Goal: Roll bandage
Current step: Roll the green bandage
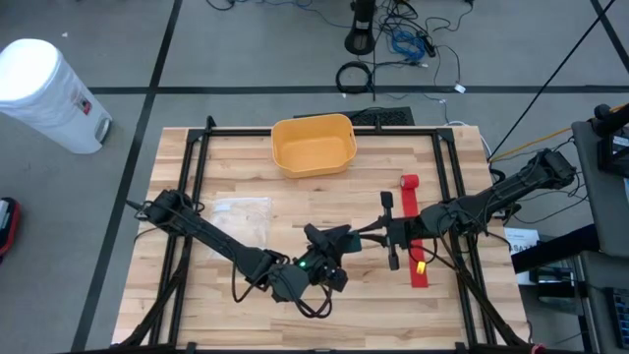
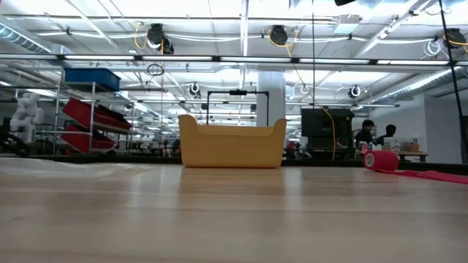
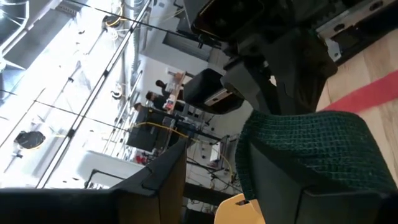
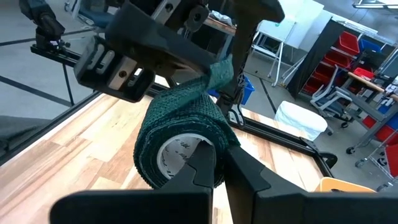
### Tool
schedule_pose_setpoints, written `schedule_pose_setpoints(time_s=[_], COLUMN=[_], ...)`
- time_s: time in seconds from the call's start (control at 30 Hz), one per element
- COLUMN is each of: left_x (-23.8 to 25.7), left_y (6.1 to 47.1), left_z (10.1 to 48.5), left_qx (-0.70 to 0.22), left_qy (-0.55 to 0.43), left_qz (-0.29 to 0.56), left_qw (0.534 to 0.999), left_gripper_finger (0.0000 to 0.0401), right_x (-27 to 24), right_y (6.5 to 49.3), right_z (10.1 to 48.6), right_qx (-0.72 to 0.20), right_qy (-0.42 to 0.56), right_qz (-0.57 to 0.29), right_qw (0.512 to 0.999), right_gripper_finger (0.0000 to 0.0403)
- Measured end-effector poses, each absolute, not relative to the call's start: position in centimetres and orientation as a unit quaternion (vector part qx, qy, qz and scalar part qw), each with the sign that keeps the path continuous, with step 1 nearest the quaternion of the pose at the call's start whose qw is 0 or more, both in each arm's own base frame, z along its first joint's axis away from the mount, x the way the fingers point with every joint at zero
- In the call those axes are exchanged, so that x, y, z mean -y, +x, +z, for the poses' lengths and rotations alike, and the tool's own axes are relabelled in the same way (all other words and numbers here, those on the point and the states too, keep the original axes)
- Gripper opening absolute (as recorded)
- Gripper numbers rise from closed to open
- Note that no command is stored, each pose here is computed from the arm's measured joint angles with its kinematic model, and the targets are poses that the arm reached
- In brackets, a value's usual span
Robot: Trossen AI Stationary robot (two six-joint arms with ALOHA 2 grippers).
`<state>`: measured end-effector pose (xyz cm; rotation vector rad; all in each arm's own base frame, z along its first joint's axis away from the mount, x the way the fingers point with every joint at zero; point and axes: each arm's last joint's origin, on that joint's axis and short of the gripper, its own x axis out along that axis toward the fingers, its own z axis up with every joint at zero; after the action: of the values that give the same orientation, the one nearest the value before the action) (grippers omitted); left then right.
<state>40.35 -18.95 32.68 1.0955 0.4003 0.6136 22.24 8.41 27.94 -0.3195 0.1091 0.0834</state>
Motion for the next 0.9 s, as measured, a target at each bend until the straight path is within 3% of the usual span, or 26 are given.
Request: schedule_pose_setpoints(time_s=[0.47, 0.67, 0.9], left_x=[17.2, 17.3, 18.4], left_y=[41.0, 40.6, 40.3], left_z=[31.6, 31.8, 32.8], left_qx=[-0.225, -0.26, -0.244], left_qy=[0.517, 0.547, 0.545], left_qz=[0.284, 0.311, 0.303], left_qw=[0.775, 0.733, 0.743], left_gripper_finger=[0.0174, 0.0174, 0.0174], right_x=[-8.3, -8.4, -8.4], right_y=[22.3, 22.2, 22.2], right_z=[27.9, 27.9, 27.9], right_qx=[-0.058, -0.055, -0.055], right_qy=[-0.161, -0.159, -0.159], right_qz=[0.035, 0.045, 0.043], right_qw=[0.985, 0.985, 0.985], right_gripper_finger=[0.0011, 0.0011, 0.0011])
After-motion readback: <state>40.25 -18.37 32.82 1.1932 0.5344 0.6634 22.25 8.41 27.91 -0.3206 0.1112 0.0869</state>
